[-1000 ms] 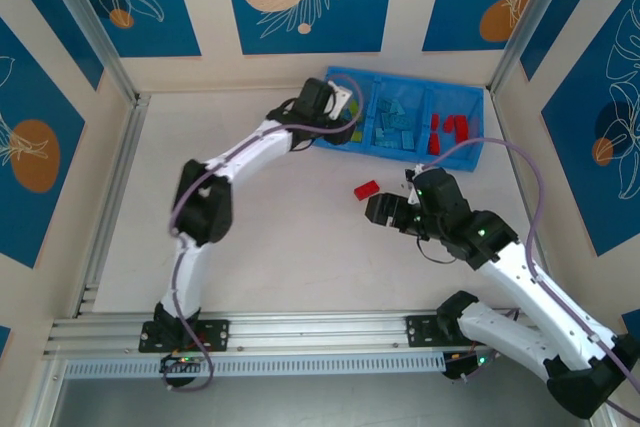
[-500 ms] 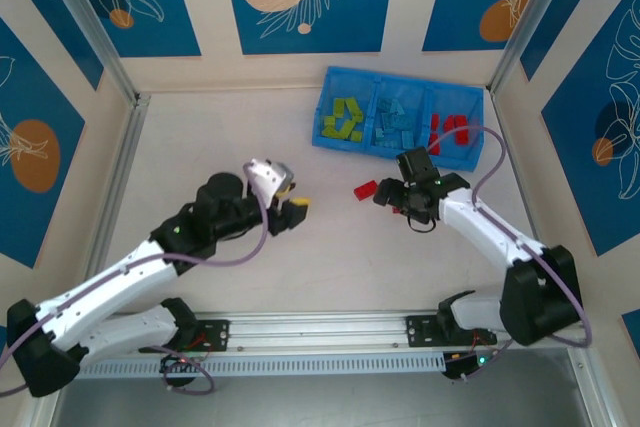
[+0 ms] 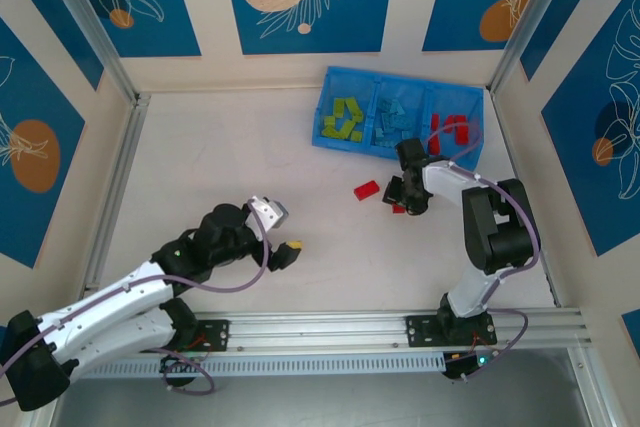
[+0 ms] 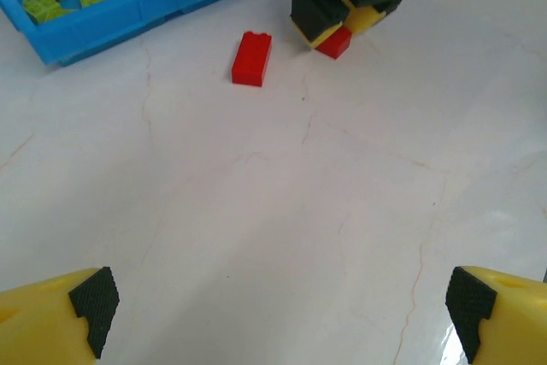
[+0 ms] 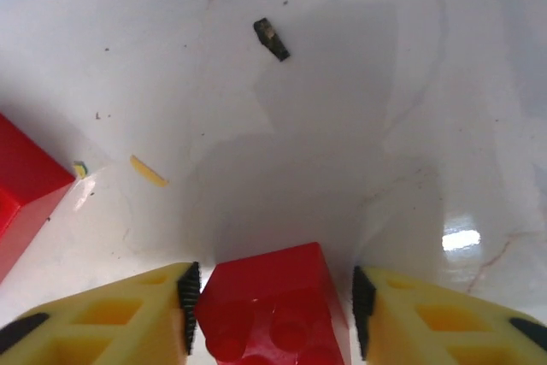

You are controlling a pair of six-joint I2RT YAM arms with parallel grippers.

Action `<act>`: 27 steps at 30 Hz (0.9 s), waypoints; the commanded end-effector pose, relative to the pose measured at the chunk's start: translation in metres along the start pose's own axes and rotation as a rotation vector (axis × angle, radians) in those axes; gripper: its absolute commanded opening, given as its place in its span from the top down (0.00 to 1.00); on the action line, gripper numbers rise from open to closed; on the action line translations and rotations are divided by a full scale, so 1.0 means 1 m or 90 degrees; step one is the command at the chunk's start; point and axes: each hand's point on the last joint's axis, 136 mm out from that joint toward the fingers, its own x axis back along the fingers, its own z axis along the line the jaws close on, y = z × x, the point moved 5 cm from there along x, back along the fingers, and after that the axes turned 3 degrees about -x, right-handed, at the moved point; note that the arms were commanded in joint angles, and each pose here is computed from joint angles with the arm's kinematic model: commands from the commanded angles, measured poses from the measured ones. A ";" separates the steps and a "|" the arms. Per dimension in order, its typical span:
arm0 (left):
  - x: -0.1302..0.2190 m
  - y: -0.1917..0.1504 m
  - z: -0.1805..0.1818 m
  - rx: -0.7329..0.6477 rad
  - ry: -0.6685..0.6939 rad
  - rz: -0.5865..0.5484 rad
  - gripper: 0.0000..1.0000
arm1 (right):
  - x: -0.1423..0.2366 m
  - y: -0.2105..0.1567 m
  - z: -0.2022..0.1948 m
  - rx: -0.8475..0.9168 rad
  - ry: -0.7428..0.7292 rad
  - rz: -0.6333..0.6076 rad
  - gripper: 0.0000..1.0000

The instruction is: Sort the legos into containers by color

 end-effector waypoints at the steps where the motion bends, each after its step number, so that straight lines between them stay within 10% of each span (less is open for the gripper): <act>1: 0.003 0.003 0.001 -0.018 0.015 -0.028 0.00 | 0.002 -0.004 0.013 0.002 0.042 0.008 0.56; 14: 0.007 -0.003 0.002 -0.019 0.024 -0.045 0.00 | 0.084 -0.004 -0.002 -0.067 0.088 -0.157 0.72; 27: 0.017 -0.003 0.004 -0.022 0.040 -0.072 0.00 | 0.125 0.156 -0.046 -0.182 0.024 -0.304 0.72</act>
